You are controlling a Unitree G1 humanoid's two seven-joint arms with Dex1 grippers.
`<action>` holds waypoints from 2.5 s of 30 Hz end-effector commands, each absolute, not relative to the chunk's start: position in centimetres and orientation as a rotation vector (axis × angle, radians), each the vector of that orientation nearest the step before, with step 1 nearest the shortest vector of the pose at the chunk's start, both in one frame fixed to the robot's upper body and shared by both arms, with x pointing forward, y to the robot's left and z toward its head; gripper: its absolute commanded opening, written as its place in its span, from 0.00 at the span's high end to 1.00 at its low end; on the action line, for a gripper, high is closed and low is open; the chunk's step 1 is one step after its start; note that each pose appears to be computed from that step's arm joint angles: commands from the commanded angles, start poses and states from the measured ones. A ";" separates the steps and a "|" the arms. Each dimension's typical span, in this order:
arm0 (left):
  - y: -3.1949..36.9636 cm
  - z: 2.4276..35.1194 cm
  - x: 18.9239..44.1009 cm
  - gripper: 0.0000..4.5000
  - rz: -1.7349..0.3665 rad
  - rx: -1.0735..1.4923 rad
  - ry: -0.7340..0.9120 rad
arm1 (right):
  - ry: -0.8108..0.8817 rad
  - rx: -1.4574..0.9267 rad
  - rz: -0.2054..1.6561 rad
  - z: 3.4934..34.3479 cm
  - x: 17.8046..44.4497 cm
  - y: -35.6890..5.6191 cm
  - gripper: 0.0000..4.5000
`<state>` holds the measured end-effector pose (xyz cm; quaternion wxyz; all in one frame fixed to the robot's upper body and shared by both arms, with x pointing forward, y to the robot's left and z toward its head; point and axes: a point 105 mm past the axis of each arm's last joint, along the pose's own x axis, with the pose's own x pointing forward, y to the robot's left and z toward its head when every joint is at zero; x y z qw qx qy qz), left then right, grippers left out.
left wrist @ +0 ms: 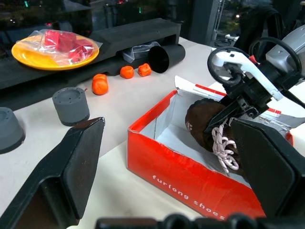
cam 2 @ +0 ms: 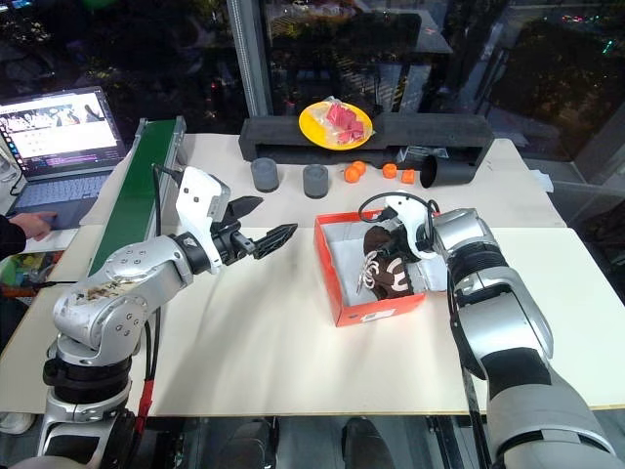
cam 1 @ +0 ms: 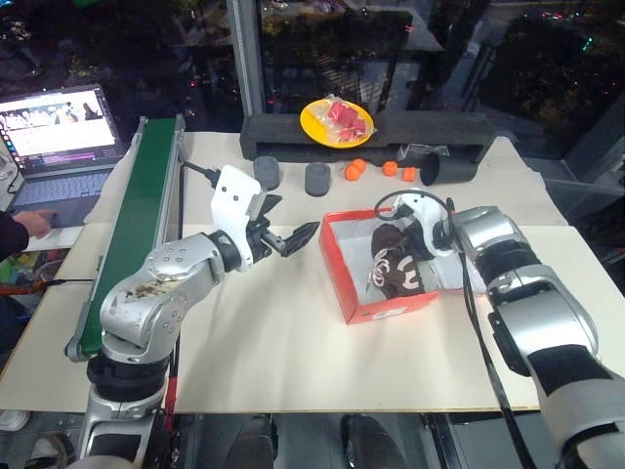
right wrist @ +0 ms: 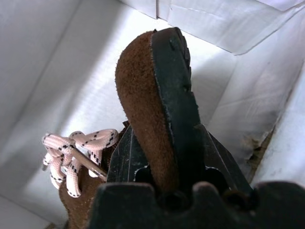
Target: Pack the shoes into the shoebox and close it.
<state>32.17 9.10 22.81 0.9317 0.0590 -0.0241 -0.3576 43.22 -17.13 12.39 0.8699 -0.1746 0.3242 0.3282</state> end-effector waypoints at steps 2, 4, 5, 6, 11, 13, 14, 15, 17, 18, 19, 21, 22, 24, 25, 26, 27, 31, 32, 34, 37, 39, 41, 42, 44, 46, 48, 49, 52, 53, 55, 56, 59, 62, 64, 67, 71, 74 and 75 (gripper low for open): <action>9.2 23.8 31.5 0.00 -0.721 0.124 -0.093 | 0.677 -0.395 0.619 11.5 43.6 -17.9 0.47; 9.2 23.9 31.4 0.00 -0.718 0.124 -0.092 | 0.635 -0.400 0.614 12.3 44.1 -17.3 0.32; 9.2 23.9 31.4 0.00 -0.717 0.124 -0.091 | 0.609 -0.411 0.612 12.9 44.5 -16.9 0.24; 9.2 23.9 31.4 0.00 -0.717 0.123 -0.090 | 0.581 -0.428 0.611 13.6 44.8 -16.6 0.15; 9.1 24.0 31.5 0.00 -0.720 0.122 -0.089 | 0.474 -0.464 0.623 16.3 45.7 -14.9 0.01; 9.1 24.0 31.5 0.00 -0.721 0.123 -0.088 | 0.441 -0.470 0.636 17.3 45.8 -14.2 0.01; 9.1 24.0 31.6 0.00 -0.721 0.124 -0.088 | 0.421 -0.474 0.644 18.0 45.8 -13.9 0.01; 9.1 24.0 31.6 0.00 -0.721 0.125 -0.087 | 0.403 -0.476 0.648 18.6 45.9 -13.6 0.01; 9.2 24.0 31.6 0.00 -0.720 0.128 -0.086 | 0.369 -0.486 0.651 19.7 45.9 -13.2 0.01; 9.3 24.1 31.7 0.00 -0.720 0.129 -0.085 | 0.352 -0.487 0.655 20.3 45.8 -13.0 0.01; 9.3 24.1 31.7 0.00 -0.720 0.131 -0.085 | 0.336 -0.488 0.665 20.9 45.7 -12.8 0.01; 9.5 24.0 31.8 0.00 -0.717 0.144 -0.079 | 0.304 -0.491 0.693 22.1 45.2 -12.6 0.01; 9.6 24.0 31.9 0.00 -0.713 0.148 -0.075 | 0.293 -0.492 0.705 22.6 44.9 -12.5 0.01; 10.1 23.7 32.2 0.00 -0.695 0.161 -0.060 | 0.243 -0.494 0.746 23.8 44.1 -12.5 0.01; 10.3 23.6 32.3 0.00 -0.687 0.168 -0.052 | 0.221 -0.489 0.766 24.4 43.6 -12.6 0.01; 10.4 23.5 32.4 0.00 -0.679 0.173 -0.046 | 0.202 -0.490 0.776 24.9 43.2 -12.6 0.01; 10.6 23.5 32.6 0.00 -0.669 0.178 -0.041 | 0.182 -0.498 0.783 25.3 42.8 -12.7 0.01; 12.0 23.6 33.6 0.00 -0.600 0.202 -0.030 | 0.112 -0.469 0.818 26.5 41.3 -12.3 0.01; 12.4 23.8 33.8 0.00 -0.577 0.203 -0.035 | 0.097 -0.452 0.831 26.8 40.7 -12.2 0.01; 13.0 24.3 34.3 0.00 -0.538 0.196 -0.047 | 0.073 -0.429 0.860 27.0 39.7 -11.7 0.01; 14.4 24.5 35.2 0.00 -0.445 0.185 -0.049 | 0.032 -0.396 0.951 27.0 37.6 -10.4 0.01; 15.3 24.4 35.8 0.00 -0.383 0.184 -0.044 | 0.016 -0.370 1.009 26.7 36.5 -9.6 0.01; 16.0 24.4 36.1 0.00 -0.343 0.183 -0.044 | 0.012 -0.357 1.039 26.4 35.8 -9.0 0.01; 16.4 24.5 36.2 0.00 -0.317 0.179 -0.049 | 0.012 -0.357 1.057 26.1 35.4 -8.6 0.01; 17.1 24.5 36.5 0.00 -0.269 0.172 -0.060 | 0.019 -0.349 1.084 25.2 34.9 -7.9 0.01; 17.6 24.4 36.6 0.00 -0.241 0.169 -0.065 | 0.018 -0.348 1.096 24.8 34.7 -7.3 0.01; 18.0 24.3 36.6 0.00 -0.218 0.166 -0.073 | 0.013 -0.338 1.104 24.5 34.5 -6.9 0.01; 18.0 24.2 36.6 0.00 -0.211 0.154 -0.078 | 0.012 -0.335 1.110 24.3 34.5 -6.6 0.01; 18.2 24.3 36.5 0.00 -0.191 0.155 -0.100 | 0.009 -0.322 1.126 23.9 34.3 -6.0 0.01; 18.3 24.3 36.4 0.00 -0.179 0.147 -0.104 | 0.005 -0.311 1.133 23.7 34.3 -5.7 0.01; 18.6 23.8 36.3 0.00 -0.154 0.137 -0.105 | -0.007 -0.299 1.140 23.3 34.2 -5.4 0.01; 18.7 23.7 36.2 0.00 -0.148 0.135 -0.106 | -0.011 -0.297 1.142 23.2 34.2 -5.3 0.01; 18.9 22.8 36.0 0.00 -0.142 0.143 -0.091 | -0.015 -0.253 1.129 22.9 34.3 -5.2 0.01; 18.9 22.6 35.9 0.00 -0.137 0.134 -0.091 | -0.019 -0.231 1.120 22.7 34.2 -5.1 0.01; 19.1 22.6 35.9 0.00 -0.120 0.128 -0.095 | -0.027 -0.216 1.113 22.8 34.2 -4.9 0.01; 19.4 22.4 36.0 0.00 -0.088 0.121 -0.093 | -0.039 -0.190 1.102 22.9 34.3 -4.7 0.01; 20.6 21.9 36.3 0.00 -0.005 0.102 -0.080 | -0.066 -0.141 1.089 23.2 34.7 -4.3 0.01; 21.4 21.7 36.3 0.00 0.040 0.103 -0.077 | -0.076 -0.111 1.086 23.3 34.9 -4.0 0.01; 21.6 21.6 36.2 0.00 0.047 0.106 -0.073 | -0.077 -0.106 1.089 23.3 34.9 -3.9 0.01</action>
